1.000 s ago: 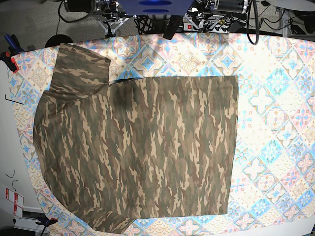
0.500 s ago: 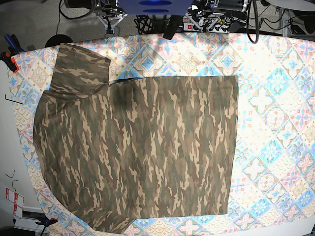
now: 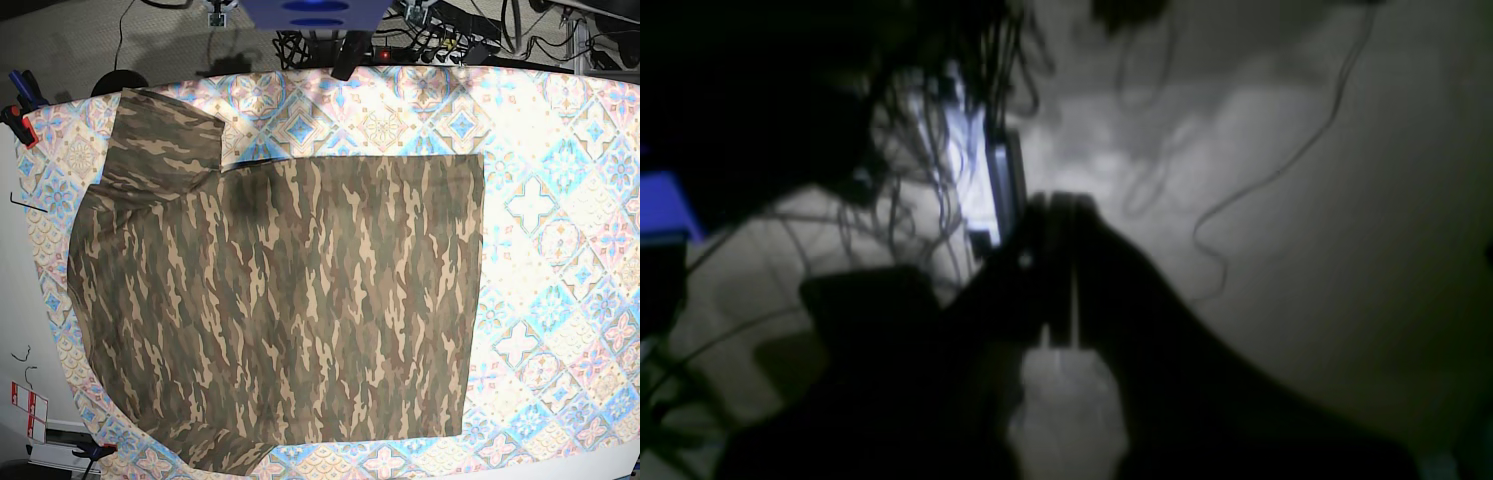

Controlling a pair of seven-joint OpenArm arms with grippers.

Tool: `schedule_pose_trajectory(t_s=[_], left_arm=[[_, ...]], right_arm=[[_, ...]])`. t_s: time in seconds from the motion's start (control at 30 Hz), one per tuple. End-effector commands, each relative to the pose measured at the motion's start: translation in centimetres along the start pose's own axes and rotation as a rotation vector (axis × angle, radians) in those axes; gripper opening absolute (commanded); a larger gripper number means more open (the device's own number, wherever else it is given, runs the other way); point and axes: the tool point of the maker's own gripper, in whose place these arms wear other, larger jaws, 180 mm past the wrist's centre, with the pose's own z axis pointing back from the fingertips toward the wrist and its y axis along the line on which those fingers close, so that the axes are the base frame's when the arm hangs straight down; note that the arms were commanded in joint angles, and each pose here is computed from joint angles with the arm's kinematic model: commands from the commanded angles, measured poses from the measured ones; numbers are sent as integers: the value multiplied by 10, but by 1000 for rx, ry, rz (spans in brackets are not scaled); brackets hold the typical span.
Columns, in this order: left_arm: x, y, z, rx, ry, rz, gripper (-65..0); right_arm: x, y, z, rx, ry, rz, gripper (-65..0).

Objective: Fold the T-shirt properly

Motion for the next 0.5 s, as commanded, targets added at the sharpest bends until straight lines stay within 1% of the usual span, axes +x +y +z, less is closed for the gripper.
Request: schedule_pose_trajectory(t_s=[0.0, 0.07, 0.13, 0.3, 0.47], left_arm=[[13, 8, -2, 20, -50, 10, -650], [11, 8, 2, 25, -73, 21, -650], [14, 7, 9, 25, -140, 19, -650], [16, 1, 37, 13, -326, 13, -650], [18, -3, 61, 8, -456, 17, -650]], right_arm=[[-18, -2, 9, -3, 16, 2, -650], [-19, -2, 13, -3, -13, 2, -650], [-20, -3, 19, -4, -56, 5, -650], [-18, -7, 41, -7, -211, 12, -650], [-11, -9, 67, -9, -378, 16, -650]])
